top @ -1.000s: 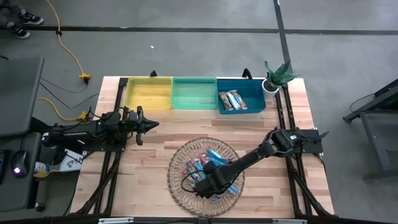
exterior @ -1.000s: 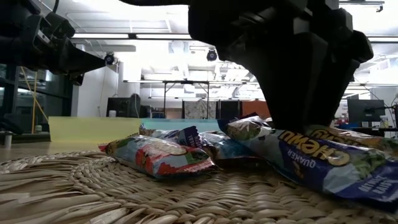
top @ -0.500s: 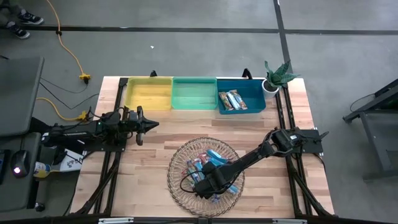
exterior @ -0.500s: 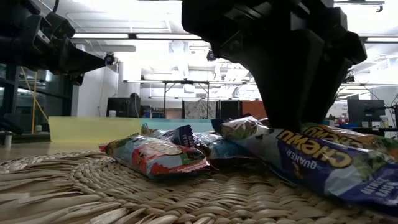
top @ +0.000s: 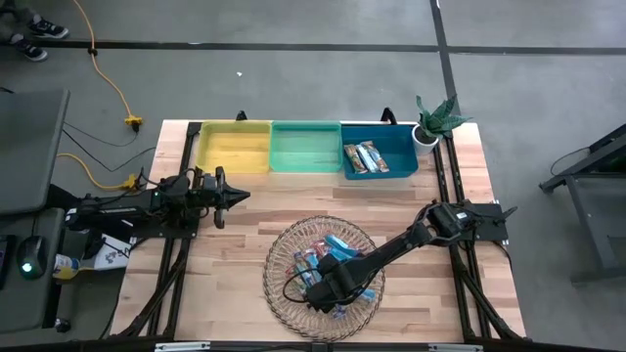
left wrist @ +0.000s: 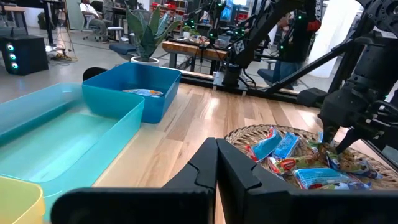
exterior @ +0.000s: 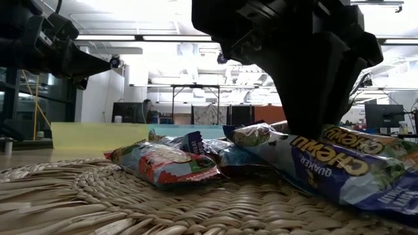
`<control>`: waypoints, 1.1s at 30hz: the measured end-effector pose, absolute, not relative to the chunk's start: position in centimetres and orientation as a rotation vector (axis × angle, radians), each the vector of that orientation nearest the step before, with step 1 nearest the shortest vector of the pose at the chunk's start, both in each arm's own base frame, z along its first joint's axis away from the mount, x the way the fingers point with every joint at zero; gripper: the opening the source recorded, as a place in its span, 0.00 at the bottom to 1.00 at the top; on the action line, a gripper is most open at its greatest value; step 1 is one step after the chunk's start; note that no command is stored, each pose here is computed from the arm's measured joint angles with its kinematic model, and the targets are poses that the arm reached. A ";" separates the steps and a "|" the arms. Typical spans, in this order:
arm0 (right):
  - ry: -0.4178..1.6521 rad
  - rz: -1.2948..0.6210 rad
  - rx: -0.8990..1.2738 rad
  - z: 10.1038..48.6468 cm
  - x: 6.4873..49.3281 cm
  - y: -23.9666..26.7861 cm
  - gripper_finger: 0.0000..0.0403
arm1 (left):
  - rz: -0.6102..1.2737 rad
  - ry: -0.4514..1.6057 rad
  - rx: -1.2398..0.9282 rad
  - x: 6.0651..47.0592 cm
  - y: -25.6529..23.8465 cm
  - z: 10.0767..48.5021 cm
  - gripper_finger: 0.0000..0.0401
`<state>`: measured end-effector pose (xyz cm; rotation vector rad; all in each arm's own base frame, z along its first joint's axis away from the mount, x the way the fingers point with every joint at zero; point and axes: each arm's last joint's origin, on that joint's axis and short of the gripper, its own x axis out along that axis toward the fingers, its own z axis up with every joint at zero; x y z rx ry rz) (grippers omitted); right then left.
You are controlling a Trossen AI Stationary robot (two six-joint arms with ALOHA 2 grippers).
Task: Pick and place Granola Bars by type
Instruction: Put the orange granola bar into the blue bin
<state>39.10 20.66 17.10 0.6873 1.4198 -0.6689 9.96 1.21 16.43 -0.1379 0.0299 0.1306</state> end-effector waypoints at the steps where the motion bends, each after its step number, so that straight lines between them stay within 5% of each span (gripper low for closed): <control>1: 1.423 -0.666 0.690 17.2 39.1 20.7 0.16 | 0.130 0.030 -0.138 10.0 1.2 16.4 0.00; 16: 1.335 -0.621 0.718 21.6 38.2 19.8 0.09 | 0.130 0.030 -0.138 10.0 1.2 16.4 0.00; 33: 0.981 -0.589 0.631 29.2 36.7 17.3 0.08 | 0.131 0.030 -0.138 10.0 1.2 16.4 0.00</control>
